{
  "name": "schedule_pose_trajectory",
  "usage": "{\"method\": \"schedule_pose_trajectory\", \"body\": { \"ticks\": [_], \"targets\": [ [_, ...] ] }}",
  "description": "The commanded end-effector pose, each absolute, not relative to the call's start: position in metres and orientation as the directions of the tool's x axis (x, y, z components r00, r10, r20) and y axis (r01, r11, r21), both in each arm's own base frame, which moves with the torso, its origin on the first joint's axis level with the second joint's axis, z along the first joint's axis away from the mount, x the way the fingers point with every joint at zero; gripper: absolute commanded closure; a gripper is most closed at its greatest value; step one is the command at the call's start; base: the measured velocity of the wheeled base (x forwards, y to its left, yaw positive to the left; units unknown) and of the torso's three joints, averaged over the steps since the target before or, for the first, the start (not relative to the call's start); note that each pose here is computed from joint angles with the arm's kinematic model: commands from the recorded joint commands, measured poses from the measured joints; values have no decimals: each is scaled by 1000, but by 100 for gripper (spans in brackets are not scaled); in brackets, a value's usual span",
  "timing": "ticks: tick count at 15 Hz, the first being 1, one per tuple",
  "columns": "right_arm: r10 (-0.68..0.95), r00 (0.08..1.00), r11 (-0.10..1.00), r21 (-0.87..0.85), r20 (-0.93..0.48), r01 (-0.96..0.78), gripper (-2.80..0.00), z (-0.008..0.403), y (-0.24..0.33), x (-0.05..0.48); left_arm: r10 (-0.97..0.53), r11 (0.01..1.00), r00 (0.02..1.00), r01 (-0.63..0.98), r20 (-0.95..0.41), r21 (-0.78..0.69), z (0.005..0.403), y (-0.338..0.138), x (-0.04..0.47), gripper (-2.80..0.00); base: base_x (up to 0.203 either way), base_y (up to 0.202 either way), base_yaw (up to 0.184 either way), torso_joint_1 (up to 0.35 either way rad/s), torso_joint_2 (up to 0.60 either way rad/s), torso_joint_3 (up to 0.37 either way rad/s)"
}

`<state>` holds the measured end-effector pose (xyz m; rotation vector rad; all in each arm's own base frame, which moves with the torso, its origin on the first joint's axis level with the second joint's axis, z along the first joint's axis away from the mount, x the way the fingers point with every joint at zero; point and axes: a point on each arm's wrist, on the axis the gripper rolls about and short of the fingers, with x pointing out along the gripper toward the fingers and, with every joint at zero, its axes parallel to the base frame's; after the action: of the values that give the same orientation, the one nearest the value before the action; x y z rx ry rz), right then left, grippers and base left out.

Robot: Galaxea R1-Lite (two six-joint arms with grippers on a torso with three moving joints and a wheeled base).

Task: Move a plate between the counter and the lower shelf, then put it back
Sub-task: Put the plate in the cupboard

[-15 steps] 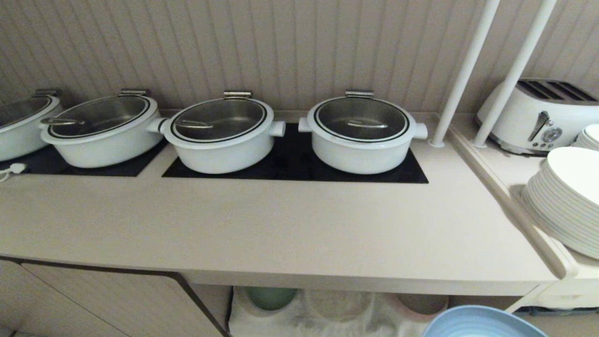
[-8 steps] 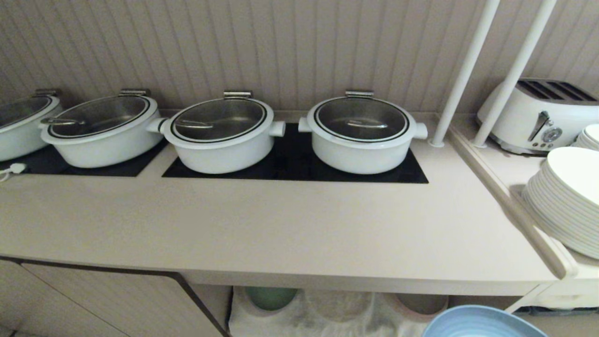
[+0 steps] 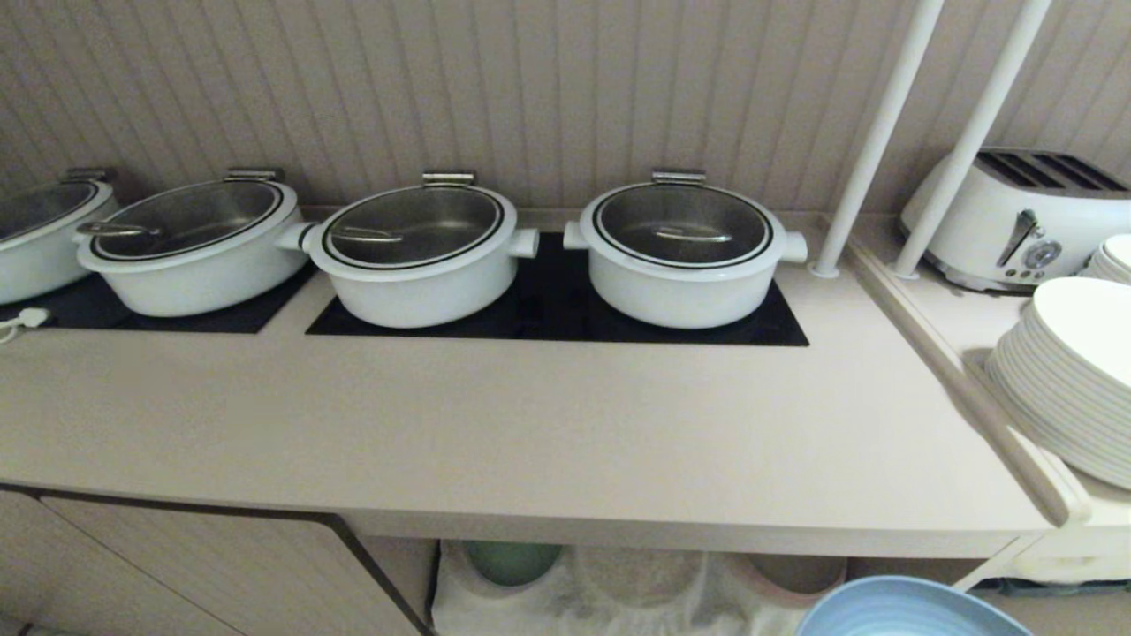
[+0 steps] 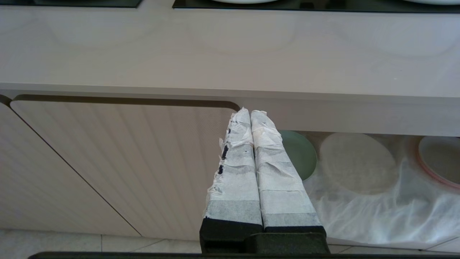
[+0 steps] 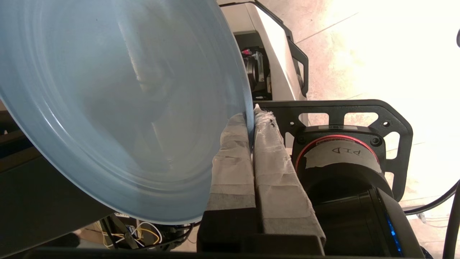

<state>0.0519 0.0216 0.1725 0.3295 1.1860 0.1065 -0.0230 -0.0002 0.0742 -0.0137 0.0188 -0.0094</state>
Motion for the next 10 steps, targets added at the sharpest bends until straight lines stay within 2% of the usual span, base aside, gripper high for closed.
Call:
{"method": "schedule_pose_trajectory", "body": {
  "ticks": [1,10],
  "targets": [
    [253,371,947,307,-894,94,0,172,22,52,-9,1000,1000,8,-18,-14,74,0,-23,0,0,0,0,0,0,0],
    [252,369,947,306,-895,95,0,172,22,52,-9,1000,1000,9,-18,-14,74,0,-23,0,0,0,0,0,0,0]
  ]
}}
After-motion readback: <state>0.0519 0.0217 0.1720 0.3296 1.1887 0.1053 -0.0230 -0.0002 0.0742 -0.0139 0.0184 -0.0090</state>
